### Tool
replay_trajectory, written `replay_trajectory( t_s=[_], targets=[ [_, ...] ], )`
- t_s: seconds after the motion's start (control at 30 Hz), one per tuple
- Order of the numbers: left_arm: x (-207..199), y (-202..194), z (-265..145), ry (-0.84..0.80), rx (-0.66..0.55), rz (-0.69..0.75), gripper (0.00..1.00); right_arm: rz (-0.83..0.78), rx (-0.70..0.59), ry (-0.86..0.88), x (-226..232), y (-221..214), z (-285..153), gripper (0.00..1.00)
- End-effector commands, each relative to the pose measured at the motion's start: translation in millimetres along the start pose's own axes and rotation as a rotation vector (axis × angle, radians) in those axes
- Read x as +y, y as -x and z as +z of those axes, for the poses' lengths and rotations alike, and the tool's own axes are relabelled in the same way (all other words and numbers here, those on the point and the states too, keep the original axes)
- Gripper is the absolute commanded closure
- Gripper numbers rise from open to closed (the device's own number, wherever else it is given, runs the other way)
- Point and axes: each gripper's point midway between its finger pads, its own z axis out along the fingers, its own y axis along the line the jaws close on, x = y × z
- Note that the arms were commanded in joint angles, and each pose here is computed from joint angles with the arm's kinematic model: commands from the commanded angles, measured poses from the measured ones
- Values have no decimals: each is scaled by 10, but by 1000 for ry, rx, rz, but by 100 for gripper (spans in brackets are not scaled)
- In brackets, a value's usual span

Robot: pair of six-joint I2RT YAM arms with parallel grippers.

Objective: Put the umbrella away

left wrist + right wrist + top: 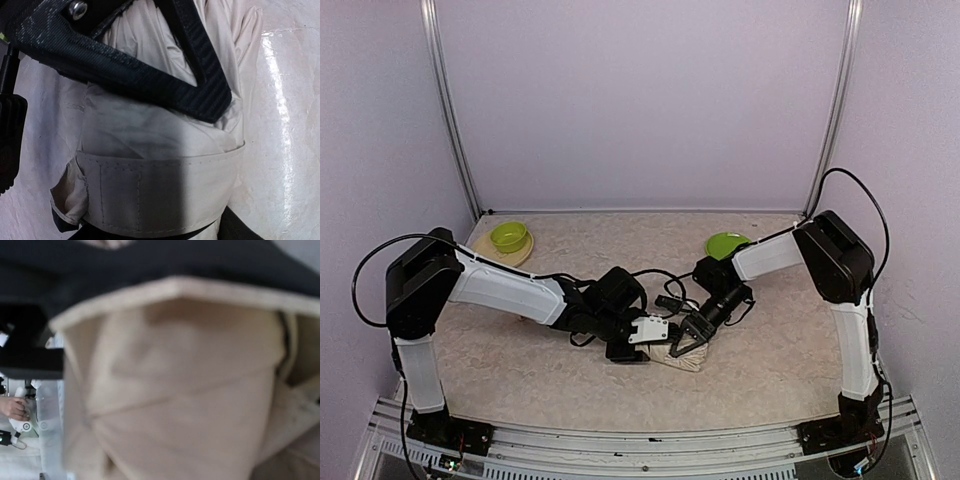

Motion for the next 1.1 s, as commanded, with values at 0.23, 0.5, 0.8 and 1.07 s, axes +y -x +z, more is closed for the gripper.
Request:
replay_trajectory(
  t_s=[0.23, 0.5, 0.8, 1.07],
  targets=[
    [-695, -719, 297, -239, 237, -2, 85, -28, -78, -275, -517, 270, -390, 85],
    [-302, -716, 327, -168, 216, -205, 100, -79, -163, -372, -450, 368, -745, 57],
    [275, -718, 264, -144, 146, -543, 100, -96, -366, -554, -318, 292, -1337, 30],
    [746, -536, -33, -125, -90, -780, 100, -196, -578, -547, -3, 392, -1416, 31]
  ],
)
